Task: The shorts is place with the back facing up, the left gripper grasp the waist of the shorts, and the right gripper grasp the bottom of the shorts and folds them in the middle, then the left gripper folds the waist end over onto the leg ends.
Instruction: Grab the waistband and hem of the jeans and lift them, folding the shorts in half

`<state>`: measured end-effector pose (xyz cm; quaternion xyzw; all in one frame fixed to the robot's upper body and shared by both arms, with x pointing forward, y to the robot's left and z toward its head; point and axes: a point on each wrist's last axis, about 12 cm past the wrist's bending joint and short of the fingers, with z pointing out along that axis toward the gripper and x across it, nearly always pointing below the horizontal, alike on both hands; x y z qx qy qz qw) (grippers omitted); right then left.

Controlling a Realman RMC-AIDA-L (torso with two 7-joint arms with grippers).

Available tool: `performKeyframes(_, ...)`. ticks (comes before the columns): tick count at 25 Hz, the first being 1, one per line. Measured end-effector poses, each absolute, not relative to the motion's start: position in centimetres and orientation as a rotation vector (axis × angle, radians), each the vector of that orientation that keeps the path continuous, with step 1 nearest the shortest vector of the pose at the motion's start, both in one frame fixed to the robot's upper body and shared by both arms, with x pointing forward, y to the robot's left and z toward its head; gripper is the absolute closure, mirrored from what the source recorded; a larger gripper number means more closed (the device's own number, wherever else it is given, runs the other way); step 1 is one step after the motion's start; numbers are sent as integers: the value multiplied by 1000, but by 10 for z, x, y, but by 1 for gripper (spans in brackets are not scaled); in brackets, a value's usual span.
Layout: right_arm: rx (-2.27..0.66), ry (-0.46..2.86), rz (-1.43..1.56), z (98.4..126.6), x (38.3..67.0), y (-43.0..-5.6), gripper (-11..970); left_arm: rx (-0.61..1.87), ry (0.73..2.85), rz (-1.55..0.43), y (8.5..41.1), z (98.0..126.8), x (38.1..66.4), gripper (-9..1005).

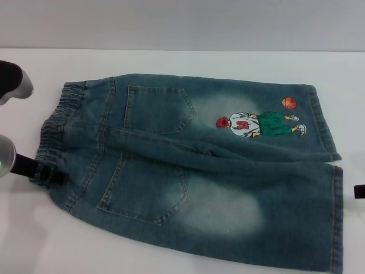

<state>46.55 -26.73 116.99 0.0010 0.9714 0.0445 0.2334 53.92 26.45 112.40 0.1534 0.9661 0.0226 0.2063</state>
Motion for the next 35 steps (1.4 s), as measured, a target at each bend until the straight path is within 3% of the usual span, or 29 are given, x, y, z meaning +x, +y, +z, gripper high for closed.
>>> performKeyframes(35,-6,2664,124,1171,467,-266,270,449,2729,62,261,1119,540,198)
